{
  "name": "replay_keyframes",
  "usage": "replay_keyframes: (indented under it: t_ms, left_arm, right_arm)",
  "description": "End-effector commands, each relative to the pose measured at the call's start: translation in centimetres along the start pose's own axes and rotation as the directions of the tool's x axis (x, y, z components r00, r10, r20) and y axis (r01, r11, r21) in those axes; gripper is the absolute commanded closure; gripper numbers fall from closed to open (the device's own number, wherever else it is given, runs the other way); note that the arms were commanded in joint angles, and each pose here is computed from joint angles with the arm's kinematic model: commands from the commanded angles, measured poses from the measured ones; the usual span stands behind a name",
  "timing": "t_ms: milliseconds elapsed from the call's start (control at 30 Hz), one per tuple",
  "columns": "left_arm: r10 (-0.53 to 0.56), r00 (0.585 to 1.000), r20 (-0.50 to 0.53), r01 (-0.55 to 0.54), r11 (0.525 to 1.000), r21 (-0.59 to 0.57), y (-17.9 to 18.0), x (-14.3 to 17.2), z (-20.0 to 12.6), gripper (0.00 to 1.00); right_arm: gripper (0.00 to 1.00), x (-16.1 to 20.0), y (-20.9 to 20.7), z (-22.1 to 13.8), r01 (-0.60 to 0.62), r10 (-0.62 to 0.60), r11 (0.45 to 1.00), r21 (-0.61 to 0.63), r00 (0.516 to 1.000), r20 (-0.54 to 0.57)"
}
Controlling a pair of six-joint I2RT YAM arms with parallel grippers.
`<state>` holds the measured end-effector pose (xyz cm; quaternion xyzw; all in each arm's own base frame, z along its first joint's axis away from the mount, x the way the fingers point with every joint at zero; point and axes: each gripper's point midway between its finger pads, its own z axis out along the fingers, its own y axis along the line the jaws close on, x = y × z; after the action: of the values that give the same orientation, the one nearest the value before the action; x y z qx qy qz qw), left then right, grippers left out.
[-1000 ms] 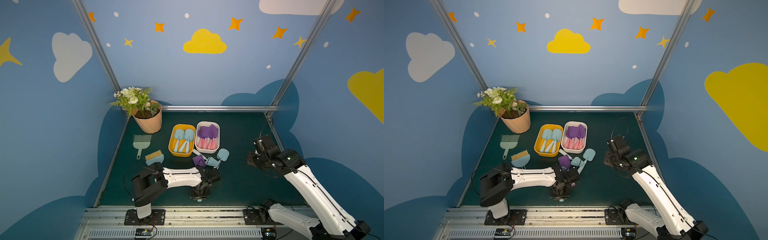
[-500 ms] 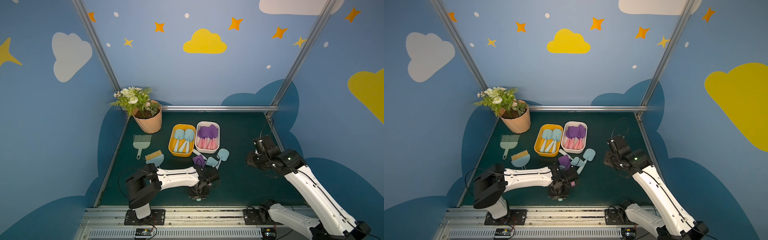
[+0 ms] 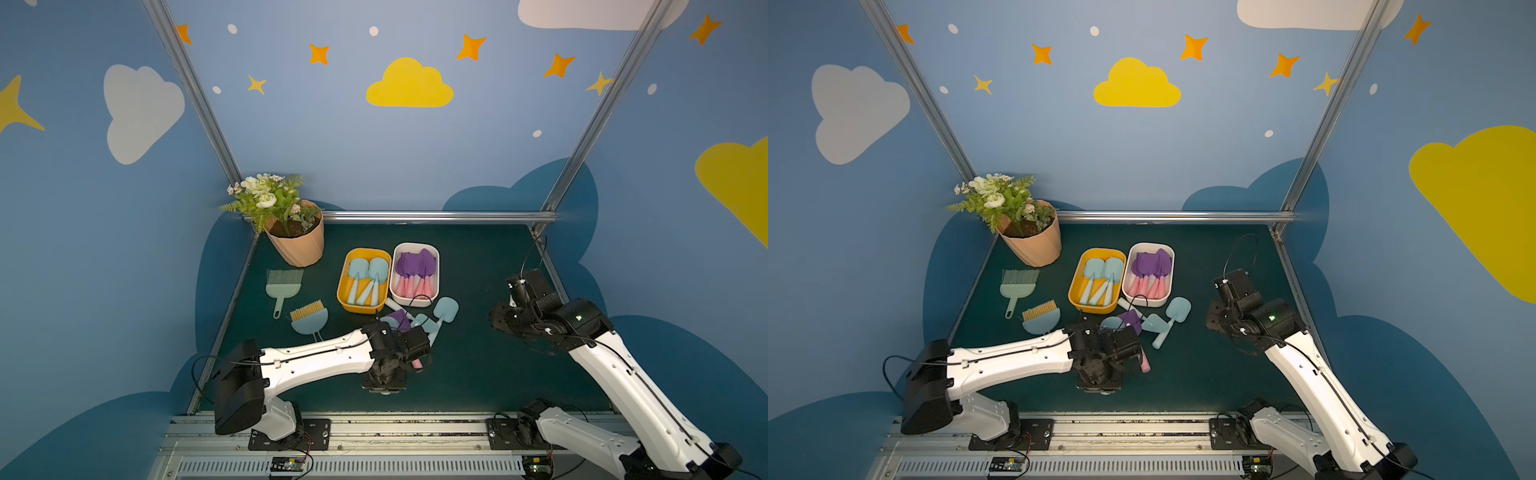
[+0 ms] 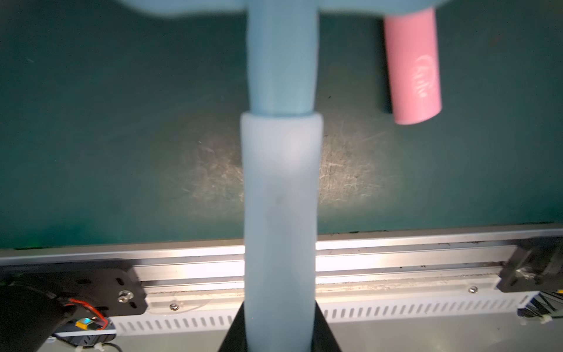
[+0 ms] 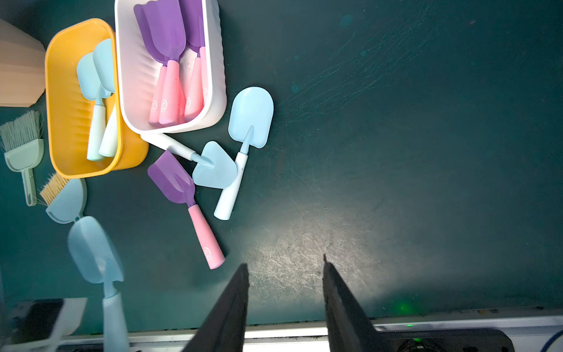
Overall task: Sort the small shovels by color and place them into the storage box
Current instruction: Pick up the shovel from the center of the board, then place the shovel in the storage box.
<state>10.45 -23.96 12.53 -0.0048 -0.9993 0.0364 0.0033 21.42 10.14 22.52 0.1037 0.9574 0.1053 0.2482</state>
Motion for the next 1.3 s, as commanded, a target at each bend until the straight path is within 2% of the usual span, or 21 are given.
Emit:
replay_keyframes:
  t_ms: [0, 67, 267, 467, 600, 867, 1000, 1267]
  left_arm:
    - [0.061, 0.995, 0.085, -0.054, 0.995, -0.08, 3.5, -1.9, -3.7, 0.97]
    - [0.082, 0.986, 0.145, -0.073, 0.995, -0.069, 4.2, -3.6, -5.7, 0.97]
    - [0.11, 0.964, 0.242, -0.104, 0.994, -0.04, 6.0, -10.3, -11.1, 0.97]
    - [0.138, 0.963, 0.231, -0.134, 0.99, -0.035, 5.7, -16.2, -11.8, 0.97]
    - [0.175, 0.962, 0.209, -0.166, 0.984, -0.061, 5.6, -20.0, -10.6, 0.97]
    - [0.168, 0.985, 0.049, -0.165, 0.985, -0.058, 6.8, -25.3, -5.5, 0.97]
    - [0.164, 0.986, -0.019, -0.165, 0.985, -0.052, 7.4, -26.4, -2.9, 0.97]
    - [0.148, 0.979, -0.141, -0.158, 0.985, -0.063, 9.3, -26.8, 0.9, 0.97]
  right_arm:
    - [0.59, -0.3, 0.5, -0.3, 0.003, -0.003, 0.999, -0.034, 1.0, 0.015]
    - [0.59, 0.0, 0.8, -0.1, -0.003, 0.003, 0.999, -0.054, 1.0, 0.0]
    - [0.6, 1.5, 2.3, 1.5, -0.037, 0.03, 0.99, -0.139, 0.998, -0.057]
    - [0.6, 2.2, 2.8, 2.3, -0.036, 0.024, 0.988, -0.151, 0.996, -0.082]
    - [0.6, 2.8, 3.2, 2.9, -0.032, 0.016, 0.988, -0.154, 0.995, -0.099]
    - [0.6, 3.5, 3.8, 4.1, -0.031, 0.009, 0.986, -0.163, 0.991, -0.133]
    - [0.6, 3.4, 4.0, 4.3, -0.018, -0.004, 0.987, -0.159, 0.991, -0.137]
    - [0.6, 3.6, 3.9, 4.6, -0.02, -0.002, 0.988, -0.155, 0.99, -0.143]
